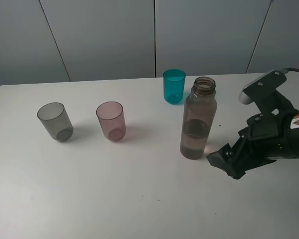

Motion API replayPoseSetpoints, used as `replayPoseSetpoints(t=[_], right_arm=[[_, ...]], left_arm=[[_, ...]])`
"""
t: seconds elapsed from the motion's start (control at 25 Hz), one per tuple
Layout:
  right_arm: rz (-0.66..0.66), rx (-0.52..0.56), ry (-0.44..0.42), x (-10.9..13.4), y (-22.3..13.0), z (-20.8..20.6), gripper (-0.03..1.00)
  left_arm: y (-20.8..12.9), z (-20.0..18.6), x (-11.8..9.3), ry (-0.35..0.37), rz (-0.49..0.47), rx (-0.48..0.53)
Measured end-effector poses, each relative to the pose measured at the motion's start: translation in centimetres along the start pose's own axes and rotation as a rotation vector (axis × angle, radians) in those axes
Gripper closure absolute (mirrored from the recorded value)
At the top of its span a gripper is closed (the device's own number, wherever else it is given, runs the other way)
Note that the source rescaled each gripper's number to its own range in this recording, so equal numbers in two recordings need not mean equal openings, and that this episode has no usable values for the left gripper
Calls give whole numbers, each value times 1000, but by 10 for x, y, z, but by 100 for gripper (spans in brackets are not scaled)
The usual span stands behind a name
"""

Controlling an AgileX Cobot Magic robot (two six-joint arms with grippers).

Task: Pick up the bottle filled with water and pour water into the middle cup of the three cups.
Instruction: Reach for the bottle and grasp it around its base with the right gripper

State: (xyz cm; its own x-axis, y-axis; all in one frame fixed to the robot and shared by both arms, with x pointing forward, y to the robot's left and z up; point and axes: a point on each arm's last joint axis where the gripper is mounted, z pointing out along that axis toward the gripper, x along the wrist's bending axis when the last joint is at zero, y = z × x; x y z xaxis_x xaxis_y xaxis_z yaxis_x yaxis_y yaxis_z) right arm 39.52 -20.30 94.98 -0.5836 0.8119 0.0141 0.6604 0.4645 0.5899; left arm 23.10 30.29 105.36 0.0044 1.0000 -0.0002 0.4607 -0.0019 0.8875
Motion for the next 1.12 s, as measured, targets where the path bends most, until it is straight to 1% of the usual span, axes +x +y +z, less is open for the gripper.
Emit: replayPoseSetpoints(t=[0.08,0.28,0.44,0.56,0.72,0.92,1.0,1.12], right_arm=[[11,-26,-20,0,-6,3,9],[91,-154,-100,-6,-17,6,9],[78,-192,-118,-7,-17,6,9],[68,-195,-123,-8,-17,8,9],[69,-149,-121,-8,-21,17,9],[86,-122,-117,-9,-24,32,9],[89,-126,-112,-8,-24,37,9],[86,-162,-91,-7,-21,42,9]], left_arm=[[0,0,0,0,0,0],[0,0,0,0,0,0],[0,0,0,0,0,0],[0,0,0,0,0,0],[0,0,0,0,0,0],[0,0,0,0,0,0],[0,0,0,0,0,0],[0,0,0,0,0,0]])
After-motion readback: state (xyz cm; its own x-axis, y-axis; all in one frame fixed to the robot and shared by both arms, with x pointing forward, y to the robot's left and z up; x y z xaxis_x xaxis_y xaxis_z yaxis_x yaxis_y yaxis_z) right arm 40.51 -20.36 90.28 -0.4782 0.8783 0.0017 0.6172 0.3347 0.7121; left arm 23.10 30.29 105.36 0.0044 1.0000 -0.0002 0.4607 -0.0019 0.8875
